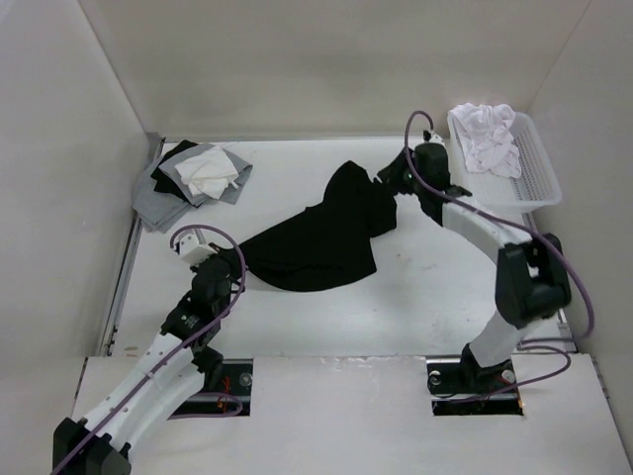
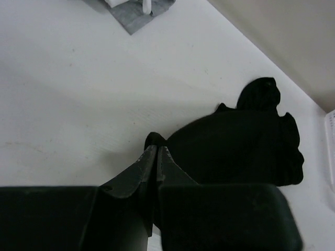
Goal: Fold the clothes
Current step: Flatten the tank top out
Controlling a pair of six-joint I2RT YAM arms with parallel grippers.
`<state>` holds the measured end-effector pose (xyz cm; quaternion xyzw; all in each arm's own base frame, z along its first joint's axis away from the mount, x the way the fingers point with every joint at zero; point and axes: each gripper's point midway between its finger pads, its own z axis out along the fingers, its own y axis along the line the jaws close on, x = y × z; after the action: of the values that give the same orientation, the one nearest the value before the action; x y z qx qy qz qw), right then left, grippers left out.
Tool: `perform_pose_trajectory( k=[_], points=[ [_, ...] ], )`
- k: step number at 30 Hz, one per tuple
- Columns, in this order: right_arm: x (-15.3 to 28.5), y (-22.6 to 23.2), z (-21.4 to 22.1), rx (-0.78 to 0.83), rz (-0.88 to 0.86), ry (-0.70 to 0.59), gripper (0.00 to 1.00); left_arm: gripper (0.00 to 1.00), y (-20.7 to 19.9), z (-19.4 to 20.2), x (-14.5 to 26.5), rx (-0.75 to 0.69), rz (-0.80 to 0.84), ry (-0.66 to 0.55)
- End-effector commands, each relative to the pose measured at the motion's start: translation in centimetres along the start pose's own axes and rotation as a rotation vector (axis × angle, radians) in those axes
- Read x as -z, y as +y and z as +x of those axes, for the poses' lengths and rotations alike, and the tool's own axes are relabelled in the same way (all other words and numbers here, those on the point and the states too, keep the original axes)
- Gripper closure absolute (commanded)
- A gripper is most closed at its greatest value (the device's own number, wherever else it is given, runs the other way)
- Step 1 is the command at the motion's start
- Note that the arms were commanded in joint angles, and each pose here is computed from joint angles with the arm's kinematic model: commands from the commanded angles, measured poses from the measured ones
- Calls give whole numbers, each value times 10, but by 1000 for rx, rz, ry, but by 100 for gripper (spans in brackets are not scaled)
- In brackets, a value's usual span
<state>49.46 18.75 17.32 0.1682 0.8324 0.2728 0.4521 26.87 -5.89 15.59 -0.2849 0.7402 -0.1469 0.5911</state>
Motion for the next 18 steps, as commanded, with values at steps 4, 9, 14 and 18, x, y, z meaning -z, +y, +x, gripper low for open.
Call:
perform_pose_trajectory(
  k=[4, 9, 14, 18],
  points=[
    [72, -29, 89, 47, 9, 54, 100, 99, -3, 14, -4, 25, 13, 34],
    [103, -65, 153, 50, 46, 162, 88, 99, -9, 15, -7, 28, 35, 41],
    [112, -78, 201, 88, 52, 269, 63, 99, -9, 13, -5, 36, 42, 32],
    [109, -73, 208, 48, 9, 276, 59, 99, -8, 13, -4, 37, 41, 33]
  ],
)
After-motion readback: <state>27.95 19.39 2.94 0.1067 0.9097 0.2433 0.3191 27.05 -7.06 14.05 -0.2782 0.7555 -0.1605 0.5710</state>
